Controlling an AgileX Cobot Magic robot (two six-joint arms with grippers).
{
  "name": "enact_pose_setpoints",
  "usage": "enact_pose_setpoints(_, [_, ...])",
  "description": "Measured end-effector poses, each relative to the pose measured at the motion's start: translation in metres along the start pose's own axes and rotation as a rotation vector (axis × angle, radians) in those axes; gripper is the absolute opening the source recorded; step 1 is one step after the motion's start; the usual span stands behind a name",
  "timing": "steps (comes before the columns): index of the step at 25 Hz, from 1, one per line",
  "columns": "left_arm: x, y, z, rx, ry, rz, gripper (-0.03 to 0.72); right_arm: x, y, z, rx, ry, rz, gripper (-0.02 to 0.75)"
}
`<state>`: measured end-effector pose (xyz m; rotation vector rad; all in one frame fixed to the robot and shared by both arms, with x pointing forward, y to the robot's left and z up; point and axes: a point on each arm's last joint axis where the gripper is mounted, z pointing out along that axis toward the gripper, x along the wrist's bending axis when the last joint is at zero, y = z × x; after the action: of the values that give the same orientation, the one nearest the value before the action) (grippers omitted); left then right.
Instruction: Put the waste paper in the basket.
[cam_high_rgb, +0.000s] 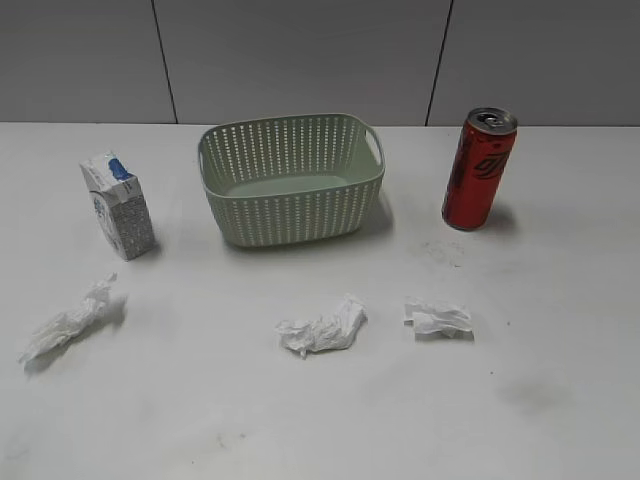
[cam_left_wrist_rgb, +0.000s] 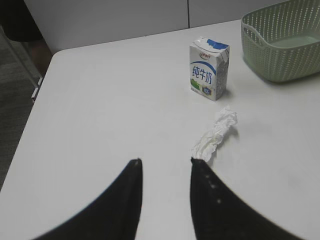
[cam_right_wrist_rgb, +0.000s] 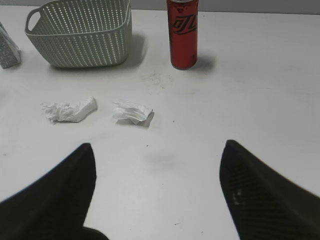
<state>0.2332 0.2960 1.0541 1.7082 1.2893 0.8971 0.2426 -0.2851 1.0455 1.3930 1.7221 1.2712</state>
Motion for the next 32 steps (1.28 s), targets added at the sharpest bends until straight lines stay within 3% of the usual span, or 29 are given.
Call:
enact_pose_setpoints(14, [0.000,0.000,0.000,0.000,0.000,0.000,0.239,-0.001,0.001,0.003,0.016,-0.005,0.000,0.585])
enact_pose_setpoints(24, [0.000,0.000,0.000,0.000,0.000,0.000,0.239,-0.010,0.047,0.083,0.368,-0.029,-0.055,0.585])
enact_pose_setpoints(32, [0.000,0.000,0.000,0.000,0.000,0.000,0.239,-0.018,0.076,0.179,0.644,0.047,-0.161,0.585])
